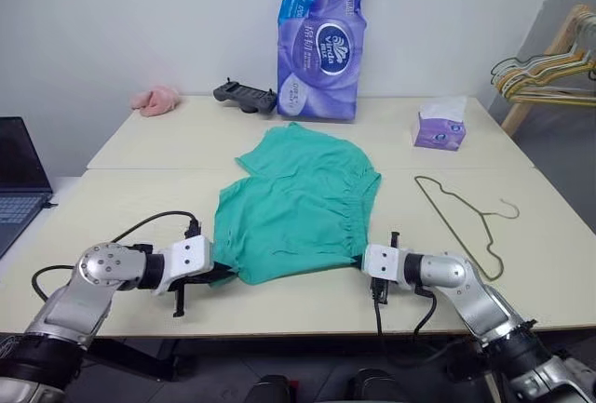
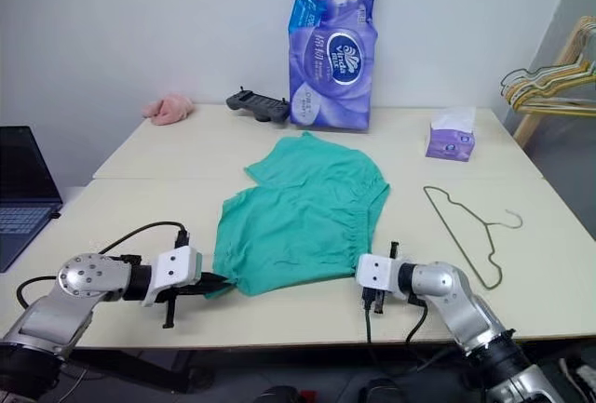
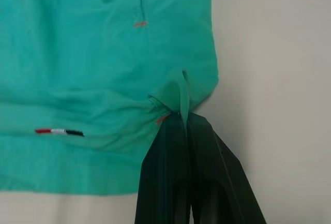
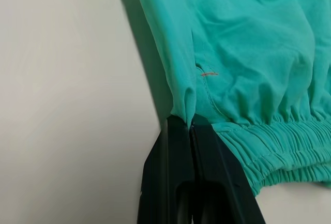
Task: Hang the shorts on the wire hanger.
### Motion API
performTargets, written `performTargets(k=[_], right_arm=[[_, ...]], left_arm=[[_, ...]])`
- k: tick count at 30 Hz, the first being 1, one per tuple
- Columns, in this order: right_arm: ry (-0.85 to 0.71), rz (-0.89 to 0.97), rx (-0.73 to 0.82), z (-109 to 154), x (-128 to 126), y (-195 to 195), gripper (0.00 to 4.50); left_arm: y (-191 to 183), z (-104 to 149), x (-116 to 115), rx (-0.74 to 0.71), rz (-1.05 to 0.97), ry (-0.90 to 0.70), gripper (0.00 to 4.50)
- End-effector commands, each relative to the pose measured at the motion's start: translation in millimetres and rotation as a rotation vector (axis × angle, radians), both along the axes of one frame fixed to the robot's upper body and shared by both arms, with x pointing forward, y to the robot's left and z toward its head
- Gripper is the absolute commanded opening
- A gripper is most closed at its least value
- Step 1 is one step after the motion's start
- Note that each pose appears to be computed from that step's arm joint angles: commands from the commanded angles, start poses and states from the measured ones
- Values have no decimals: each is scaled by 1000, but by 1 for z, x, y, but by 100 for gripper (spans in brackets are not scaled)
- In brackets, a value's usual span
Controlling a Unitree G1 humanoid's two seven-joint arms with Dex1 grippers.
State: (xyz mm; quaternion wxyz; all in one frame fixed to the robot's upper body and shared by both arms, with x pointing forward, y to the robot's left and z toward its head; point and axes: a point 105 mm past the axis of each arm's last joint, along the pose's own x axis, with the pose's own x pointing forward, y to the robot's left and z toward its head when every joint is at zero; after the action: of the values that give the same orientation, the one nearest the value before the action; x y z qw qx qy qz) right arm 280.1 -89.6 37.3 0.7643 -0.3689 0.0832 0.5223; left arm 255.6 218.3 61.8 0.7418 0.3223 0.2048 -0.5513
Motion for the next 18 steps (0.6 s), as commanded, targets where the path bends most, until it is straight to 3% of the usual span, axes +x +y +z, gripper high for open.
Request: performTargets(k=[1, 9, 18], right_arm=[[-51, -58, 38, 22, 5, -7, 0], [-49, -68, 42, 28, 9, -8, 0], [-12, 41, -23, 25, -16, -16, 0]], left_arm=[[-13, 2, -8, -31, -55, 37, 4], [-17, 6, -23, -56, -123, 162, 4], [16, 19, -17, 37, -150, 147, 4]])
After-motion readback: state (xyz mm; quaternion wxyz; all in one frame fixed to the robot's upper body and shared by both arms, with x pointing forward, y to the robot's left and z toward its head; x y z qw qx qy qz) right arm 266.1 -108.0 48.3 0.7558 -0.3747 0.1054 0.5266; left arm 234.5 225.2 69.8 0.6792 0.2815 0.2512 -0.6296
